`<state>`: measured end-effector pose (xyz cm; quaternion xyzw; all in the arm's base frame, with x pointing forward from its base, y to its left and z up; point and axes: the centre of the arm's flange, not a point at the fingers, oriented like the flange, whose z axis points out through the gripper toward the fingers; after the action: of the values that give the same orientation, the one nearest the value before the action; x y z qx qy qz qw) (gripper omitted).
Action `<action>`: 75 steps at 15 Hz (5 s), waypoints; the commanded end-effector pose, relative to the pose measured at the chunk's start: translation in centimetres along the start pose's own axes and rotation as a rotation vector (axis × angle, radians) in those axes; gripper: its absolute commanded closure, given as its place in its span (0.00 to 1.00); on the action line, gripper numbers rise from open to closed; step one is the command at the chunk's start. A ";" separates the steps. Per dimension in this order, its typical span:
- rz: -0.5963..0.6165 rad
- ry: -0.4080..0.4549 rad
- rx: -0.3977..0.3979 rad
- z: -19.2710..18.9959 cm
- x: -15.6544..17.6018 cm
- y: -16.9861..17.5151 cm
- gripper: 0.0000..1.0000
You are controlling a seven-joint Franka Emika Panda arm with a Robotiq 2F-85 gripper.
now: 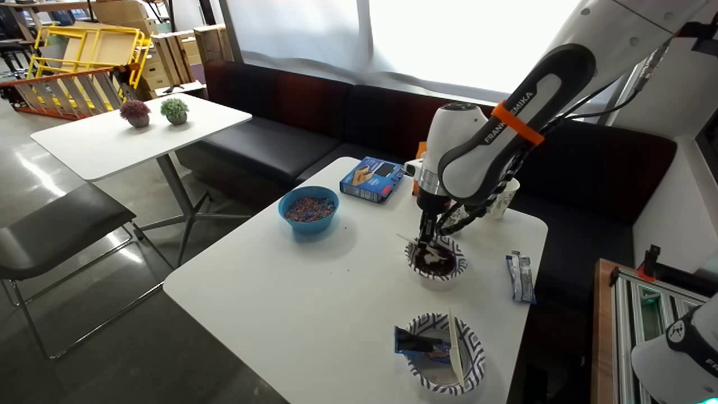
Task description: Use the white spoon to place some contents from the black and white bowl into the coffee cup on the left.
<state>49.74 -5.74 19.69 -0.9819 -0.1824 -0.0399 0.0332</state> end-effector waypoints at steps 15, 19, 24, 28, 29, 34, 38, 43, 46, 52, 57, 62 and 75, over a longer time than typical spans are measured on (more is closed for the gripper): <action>-0.150 -0.166 -0.221 -2.7 2.4 -4.4 0.96; -0.148 -0.202 -0.259 -4.7 2.9 -4.5 0.96; -0.147 -0.222 -0.309 -7.6 2.3 -2.6 0.96; -0.153 -0.199 -0.314 -9.7 1.3 0.1 0.96; -0.157 -0.195 -0.307 -10.2 1.0 0.7 0.96; -0.165 -0.174 -0.304 -10.7 1.1 2.0 0.86; -0.172 -0.172 -0.304 -10.9 1.1 2.0 0.86; -0.169 -0.151 -0.280 -11.5 1.0 3.3 0.96; -0.173 -0.125 -0.240 -12.0 0.4 4.3 0.96; -0.177 -0.037 -0.157 -12.3 -1.6 7.0 0.96; -0.172 0.064 -0.041 -12.0 -2.6 8.2 0.96; -0.173 0.174 0.058 -12.1 -3.6 9.7 0.96; -0.333 0.332 0.191 -12.2 -7.8 12.7 0.96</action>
<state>47.17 -20.16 30.58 -0.9236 -0.3201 -0.1733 0.1205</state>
